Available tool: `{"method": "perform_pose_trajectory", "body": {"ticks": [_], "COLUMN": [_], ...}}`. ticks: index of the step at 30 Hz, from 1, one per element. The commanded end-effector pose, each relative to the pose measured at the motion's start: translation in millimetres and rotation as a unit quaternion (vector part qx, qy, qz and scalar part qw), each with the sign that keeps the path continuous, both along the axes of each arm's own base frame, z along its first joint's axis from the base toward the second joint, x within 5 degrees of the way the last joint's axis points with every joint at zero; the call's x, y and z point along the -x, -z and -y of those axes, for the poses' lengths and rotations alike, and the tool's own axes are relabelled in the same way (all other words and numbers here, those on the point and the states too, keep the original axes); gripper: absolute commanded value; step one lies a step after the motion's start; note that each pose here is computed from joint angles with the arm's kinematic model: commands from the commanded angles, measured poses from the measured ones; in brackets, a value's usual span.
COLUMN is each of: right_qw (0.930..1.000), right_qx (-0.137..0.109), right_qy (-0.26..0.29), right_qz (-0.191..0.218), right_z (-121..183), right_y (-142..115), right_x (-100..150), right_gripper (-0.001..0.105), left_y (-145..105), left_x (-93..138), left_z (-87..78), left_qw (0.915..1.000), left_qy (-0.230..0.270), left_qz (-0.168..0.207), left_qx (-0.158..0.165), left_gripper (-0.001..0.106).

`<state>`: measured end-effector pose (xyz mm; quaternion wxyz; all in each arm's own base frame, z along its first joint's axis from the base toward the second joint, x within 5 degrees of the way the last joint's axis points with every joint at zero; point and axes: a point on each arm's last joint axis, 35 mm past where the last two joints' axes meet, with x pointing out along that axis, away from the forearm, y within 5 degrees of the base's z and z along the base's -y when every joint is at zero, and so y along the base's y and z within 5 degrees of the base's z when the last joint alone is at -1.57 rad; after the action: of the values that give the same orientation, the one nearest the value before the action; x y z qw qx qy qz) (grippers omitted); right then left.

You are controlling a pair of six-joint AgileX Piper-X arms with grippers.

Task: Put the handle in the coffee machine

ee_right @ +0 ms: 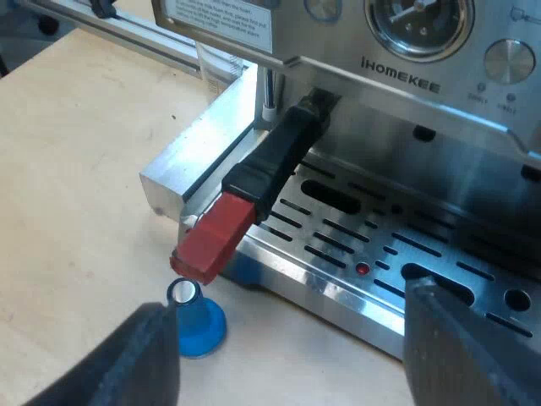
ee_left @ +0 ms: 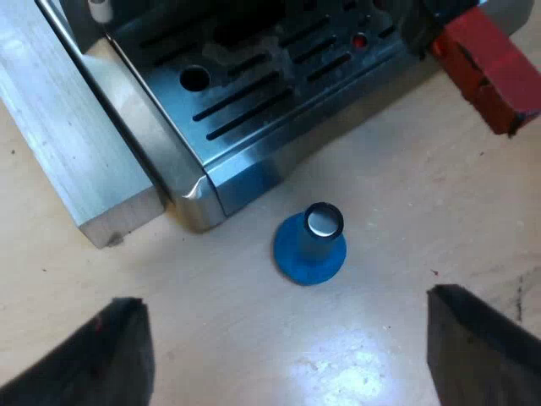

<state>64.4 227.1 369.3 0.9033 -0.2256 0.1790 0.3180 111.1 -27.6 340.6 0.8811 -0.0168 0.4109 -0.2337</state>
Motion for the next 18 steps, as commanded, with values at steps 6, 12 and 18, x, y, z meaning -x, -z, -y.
{"method": "perform_pose_trajectory", "body": {"ticks": [6,12,18], "right_qw": [0.9992,0.9972,0.9929], "right_qx": [-0.029,-0.067,-0.111], "right_qy": [-0.009,0.009,0.041], "right_qz": [-0.028,-0.030,-0.008], "right_z": [5,24,62], "right_y": [-13,-46,-81], "right_x": [-15,-53,-73], "right_gripper": [0.059,0.059,0.059], "left_y": [-18,-59,-98], "left_x": [10,14,15], "left_z": [-1.6,-2.1,-2.6], "left_qw": [0.9993,0.9923,0.9729], "left_qy": [-0.001,-0.001,-0.005], "left_qz": [0.037,0.123,0.229], "left_qx": [0.003,0.014,0.026], "left_gripper": [0.071,0.071,0.071]}}
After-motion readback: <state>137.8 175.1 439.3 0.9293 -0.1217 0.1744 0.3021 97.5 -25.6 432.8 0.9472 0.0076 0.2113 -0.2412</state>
